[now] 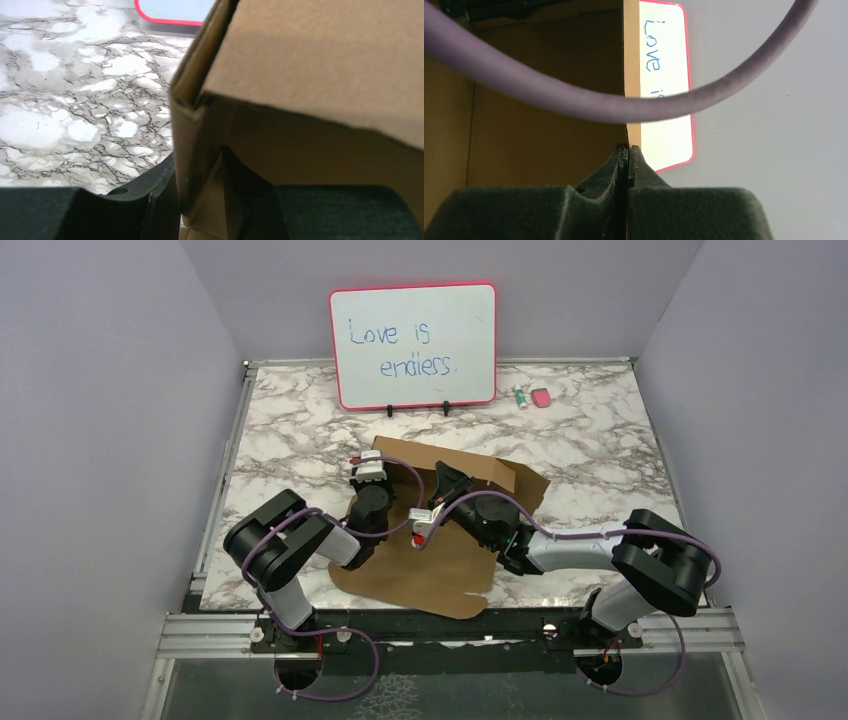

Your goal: Fold the paper box

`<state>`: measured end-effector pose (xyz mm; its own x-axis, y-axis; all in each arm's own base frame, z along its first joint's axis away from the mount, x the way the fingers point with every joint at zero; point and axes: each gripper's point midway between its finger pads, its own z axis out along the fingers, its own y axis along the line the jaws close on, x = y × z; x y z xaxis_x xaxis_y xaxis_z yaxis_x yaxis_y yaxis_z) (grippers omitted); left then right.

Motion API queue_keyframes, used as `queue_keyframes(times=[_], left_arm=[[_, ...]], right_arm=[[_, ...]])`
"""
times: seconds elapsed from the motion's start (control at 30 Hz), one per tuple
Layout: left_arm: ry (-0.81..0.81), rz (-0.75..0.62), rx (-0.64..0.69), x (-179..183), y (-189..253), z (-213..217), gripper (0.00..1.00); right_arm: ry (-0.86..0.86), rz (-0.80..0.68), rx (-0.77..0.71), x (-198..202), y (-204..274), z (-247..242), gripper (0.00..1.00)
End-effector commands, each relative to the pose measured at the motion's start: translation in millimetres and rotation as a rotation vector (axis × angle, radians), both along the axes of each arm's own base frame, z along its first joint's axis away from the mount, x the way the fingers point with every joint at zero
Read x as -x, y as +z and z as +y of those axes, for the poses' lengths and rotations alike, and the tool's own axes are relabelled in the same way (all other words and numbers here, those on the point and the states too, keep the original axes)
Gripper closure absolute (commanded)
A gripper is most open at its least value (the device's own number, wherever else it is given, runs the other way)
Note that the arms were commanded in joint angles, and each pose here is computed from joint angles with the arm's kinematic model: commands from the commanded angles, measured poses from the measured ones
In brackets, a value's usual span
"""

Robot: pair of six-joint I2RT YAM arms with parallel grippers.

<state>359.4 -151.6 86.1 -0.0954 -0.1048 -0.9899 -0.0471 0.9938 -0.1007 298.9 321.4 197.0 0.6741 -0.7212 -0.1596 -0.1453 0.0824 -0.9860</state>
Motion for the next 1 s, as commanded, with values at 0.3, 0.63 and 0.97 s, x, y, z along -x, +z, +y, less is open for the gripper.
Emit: queue_keyframes(times=[0.3, 0.63, 0.97], left_arm=[[0.277, -0.073, 0.131, -19.0, 18.3, 18.8, 0.61], [0.231, 0.001, 0.166, -20.5, -6.6, 2.7, 0.57], [0.15, 0.038, 0.125, -4.4, -12.1, 4.1, 0.53]], right_arm=[[0.033, 0.087, 0.03, 10.6, -25.3, -0.4, 0.96], [0.013, 0.103, 0.01, 4.0, -30.7, 5.3, 0.96], [-0.033, 0.077, -0.058, -1.3, -0.5, -0.4, 0.76]])
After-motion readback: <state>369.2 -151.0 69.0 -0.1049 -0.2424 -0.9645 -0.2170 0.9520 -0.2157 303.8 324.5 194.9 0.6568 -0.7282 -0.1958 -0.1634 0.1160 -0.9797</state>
